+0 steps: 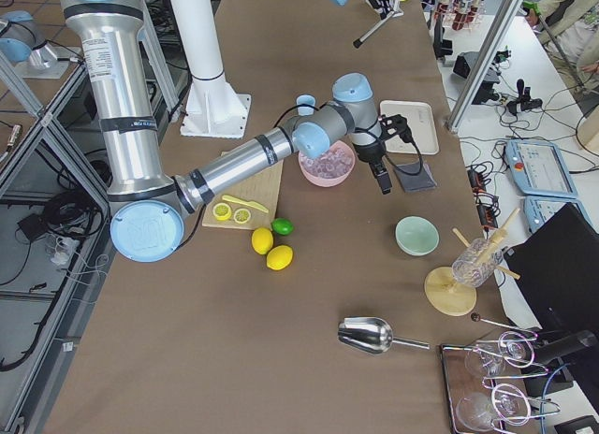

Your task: Mash ice and strawberries in cup

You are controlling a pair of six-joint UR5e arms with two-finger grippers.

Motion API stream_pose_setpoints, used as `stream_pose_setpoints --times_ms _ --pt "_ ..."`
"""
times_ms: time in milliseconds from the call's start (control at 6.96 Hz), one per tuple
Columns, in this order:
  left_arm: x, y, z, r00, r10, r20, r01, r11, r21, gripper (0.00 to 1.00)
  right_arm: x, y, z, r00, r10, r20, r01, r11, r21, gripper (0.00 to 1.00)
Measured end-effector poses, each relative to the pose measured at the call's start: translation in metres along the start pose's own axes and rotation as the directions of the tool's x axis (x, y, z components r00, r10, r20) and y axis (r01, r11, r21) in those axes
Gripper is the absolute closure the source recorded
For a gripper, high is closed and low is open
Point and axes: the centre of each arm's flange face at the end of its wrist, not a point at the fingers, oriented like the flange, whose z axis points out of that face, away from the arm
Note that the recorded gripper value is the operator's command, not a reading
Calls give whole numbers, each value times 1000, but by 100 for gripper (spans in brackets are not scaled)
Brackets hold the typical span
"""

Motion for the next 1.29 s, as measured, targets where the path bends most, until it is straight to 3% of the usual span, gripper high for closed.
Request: stream_pose_setpoints --times_ms 287,575,1005,1293 --pt "-66 -18 -48 990 -129 59 135 984 -113 100 -3 2 3 1000 -5 2 5 1000 -5 0" --pt "-133 -21 -101 960 -266 86 278 942 -187 100 -9 3 6 1000 -15 7 16 1000 -12 0" --pt "-213 -5 -176 887 -436 155 461 860 -217 100 -20 5 12 999 -32 16 32 999 -22 0" --pt "-266 30 -225 862 -471 185 505 831 -235 100 -24 5 15 999 -38 19 39 999 -26 0"
